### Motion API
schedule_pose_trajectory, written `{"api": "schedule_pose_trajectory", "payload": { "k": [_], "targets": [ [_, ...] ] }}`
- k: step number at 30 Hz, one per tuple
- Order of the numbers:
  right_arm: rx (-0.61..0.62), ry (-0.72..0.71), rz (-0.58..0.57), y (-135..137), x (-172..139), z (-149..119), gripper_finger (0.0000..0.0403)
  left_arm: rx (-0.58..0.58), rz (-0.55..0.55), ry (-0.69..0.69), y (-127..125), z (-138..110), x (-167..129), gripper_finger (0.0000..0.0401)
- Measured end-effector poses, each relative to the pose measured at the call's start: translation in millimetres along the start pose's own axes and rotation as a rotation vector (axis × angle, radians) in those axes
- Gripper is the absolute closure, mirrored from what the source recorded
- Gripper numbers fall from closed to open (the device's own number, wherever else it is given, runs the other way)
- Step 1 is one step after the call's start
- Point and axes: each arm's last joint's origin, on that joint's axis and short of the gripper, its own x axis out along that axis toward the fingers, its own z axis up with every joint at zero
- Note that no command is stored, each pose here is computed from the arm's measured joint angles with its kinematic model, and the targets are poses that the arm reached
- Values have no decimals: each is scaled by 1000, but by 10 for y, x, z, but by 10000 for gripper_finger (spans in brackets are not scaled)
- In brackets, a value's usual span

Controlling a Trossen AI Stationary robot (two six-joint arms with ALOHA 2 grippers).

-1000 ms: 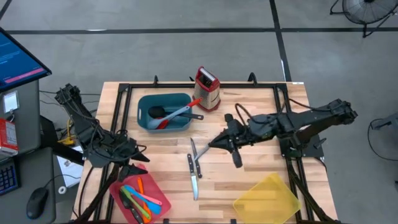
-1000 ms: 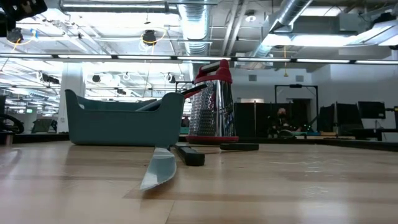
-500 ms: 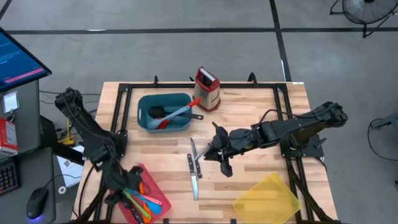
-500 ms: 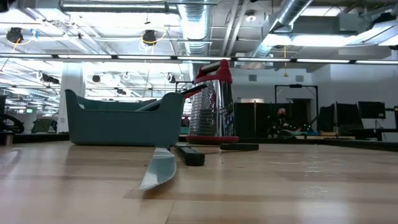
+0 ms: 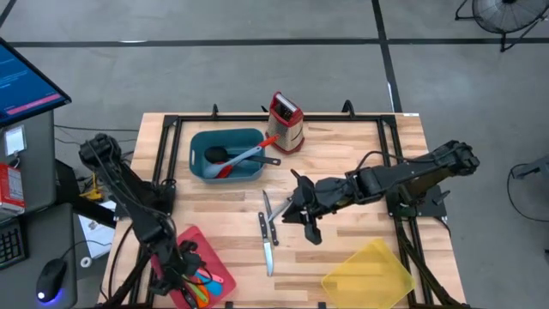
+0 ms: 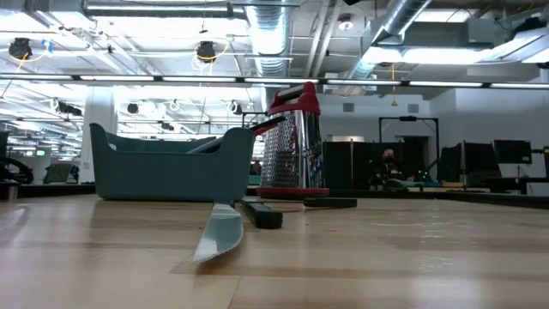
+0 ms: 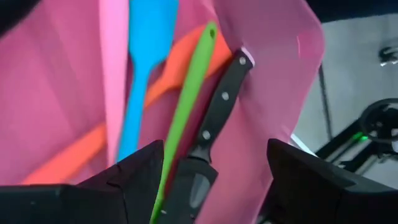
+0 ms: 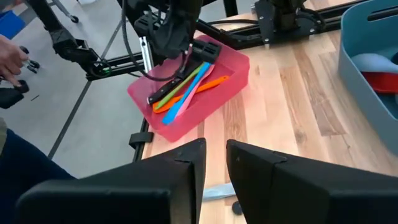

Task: Pick & Place Kitchen Items
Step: Put the black table knife into the yellow bin

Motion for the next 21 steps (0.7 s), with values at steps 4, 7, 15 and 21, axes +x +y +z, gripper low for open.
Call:
{"api": "schedule_pose_trajectory", "payload": {
  "k": [4,7,15,21],
  "targets": [
    [3,-1,-6,-20,1,7,331,2,-39,46,-23,29,27,147],
    [3,-1,-6,-21,1,7,331,65,-67,36,-99,99,4,159],
    [7,15,-11,-33,14,-33,331,145,-42,64,-159,211,142,166],
    [15,38,-19,-42,27,-76,331,119,5,151,-88,179,307,165]
  ]
}}
